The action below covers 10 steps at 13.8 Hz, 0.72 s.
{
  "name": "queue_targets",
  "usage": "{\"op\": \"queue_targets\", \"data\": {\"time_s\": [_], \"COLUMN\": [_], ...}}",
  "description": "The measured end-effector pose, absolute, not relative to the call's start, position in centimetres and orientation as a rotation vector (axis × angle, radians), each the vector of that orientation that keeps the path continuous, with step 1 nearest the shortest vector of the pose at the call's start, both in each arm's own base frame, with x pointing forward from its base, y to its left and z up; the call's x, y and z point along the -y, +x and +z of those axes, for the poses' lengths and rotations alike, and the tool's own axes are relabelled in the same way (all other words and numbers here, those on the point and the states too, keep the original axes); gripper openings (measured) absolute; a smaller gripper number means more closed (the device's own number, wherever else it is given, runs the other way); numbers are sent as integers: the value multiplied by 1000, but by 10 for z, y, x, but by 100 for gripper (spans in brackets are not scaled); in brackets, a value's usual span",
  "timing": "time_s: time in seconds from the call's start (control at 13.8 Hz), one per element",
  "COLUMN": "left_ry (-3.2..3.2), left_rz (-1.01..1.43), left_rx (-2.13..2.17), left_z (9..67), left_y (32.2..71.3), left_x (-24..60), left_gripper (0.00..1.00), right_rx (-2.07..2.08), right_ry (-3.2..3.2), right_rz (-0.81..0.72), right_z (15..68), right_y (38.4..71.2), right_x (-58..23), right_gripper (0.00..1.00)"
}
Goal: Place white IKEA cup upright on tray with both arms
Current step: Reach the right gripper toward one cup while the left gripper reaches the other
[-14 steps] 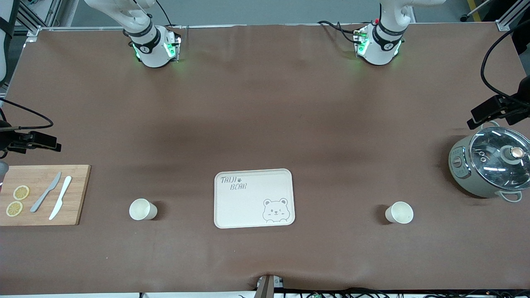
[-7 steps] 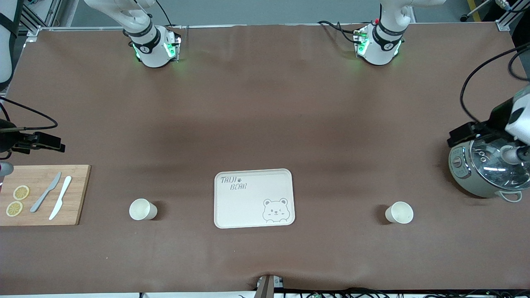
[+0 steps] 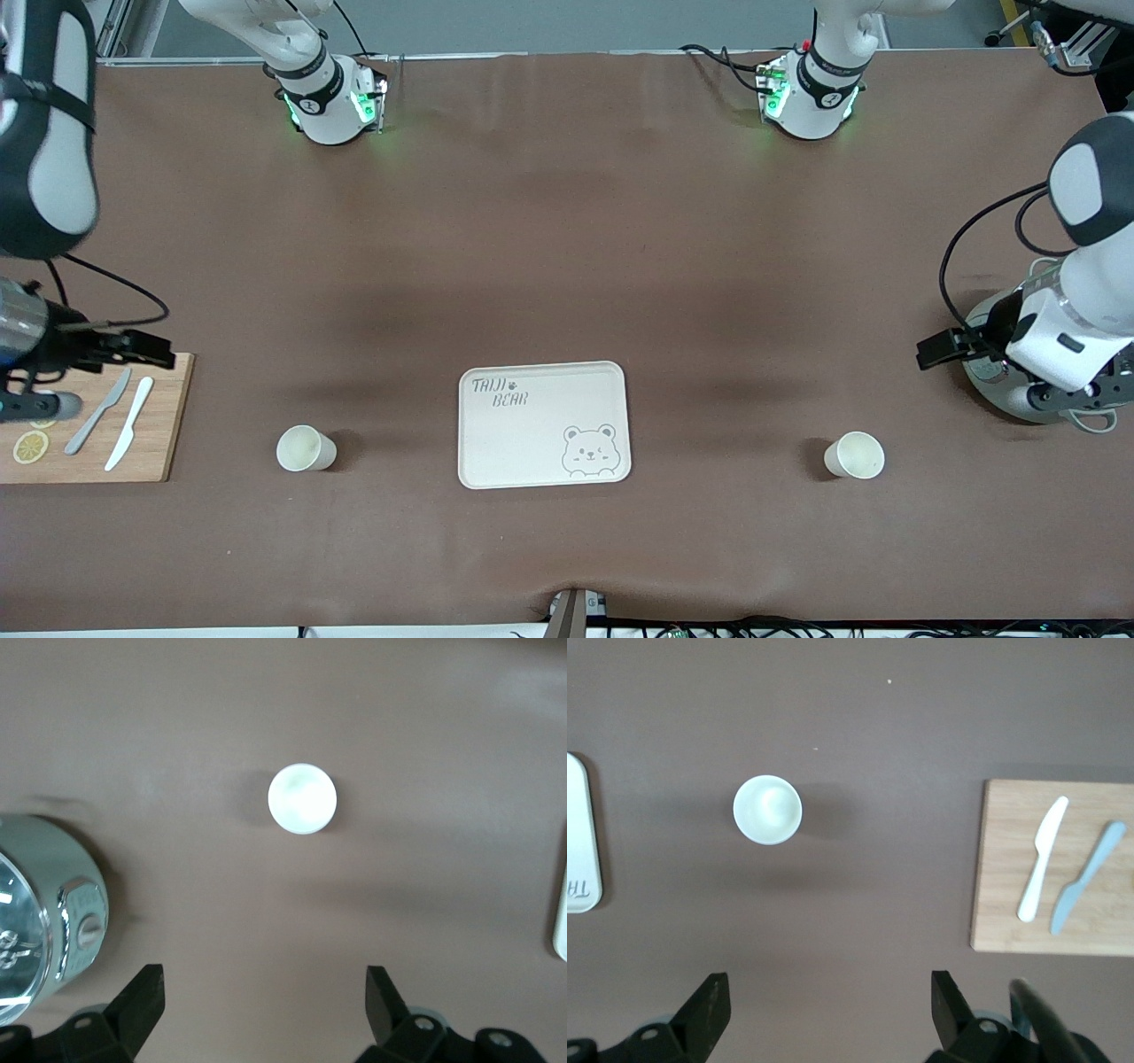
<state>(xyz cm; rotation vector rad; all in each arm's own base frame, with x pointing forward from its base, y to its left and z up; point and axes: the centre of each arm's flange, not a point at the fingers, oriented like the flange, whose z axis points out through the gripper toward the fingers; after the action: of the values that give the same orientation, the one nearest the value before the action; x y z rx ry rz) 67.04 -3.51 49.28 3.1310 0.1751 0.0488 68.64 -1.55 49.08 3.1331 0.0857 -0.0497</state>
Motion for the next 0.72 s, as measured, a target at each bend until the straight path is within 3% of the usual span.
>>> {"op": "queue_targets", "data": {"time_s": [0.72], "left_ry": [3156], "left_rz": [131], "left_rx": [-121], "left_z": [379], "left_y": [715], "left_x": [31], "left_gripper": [100], "right_rx": [-112], "right_ry": [3111], "right_rz": [-14], "right_z": [366], "right_y": [730], "right_x": [-5], "right_gripper": [100]}}
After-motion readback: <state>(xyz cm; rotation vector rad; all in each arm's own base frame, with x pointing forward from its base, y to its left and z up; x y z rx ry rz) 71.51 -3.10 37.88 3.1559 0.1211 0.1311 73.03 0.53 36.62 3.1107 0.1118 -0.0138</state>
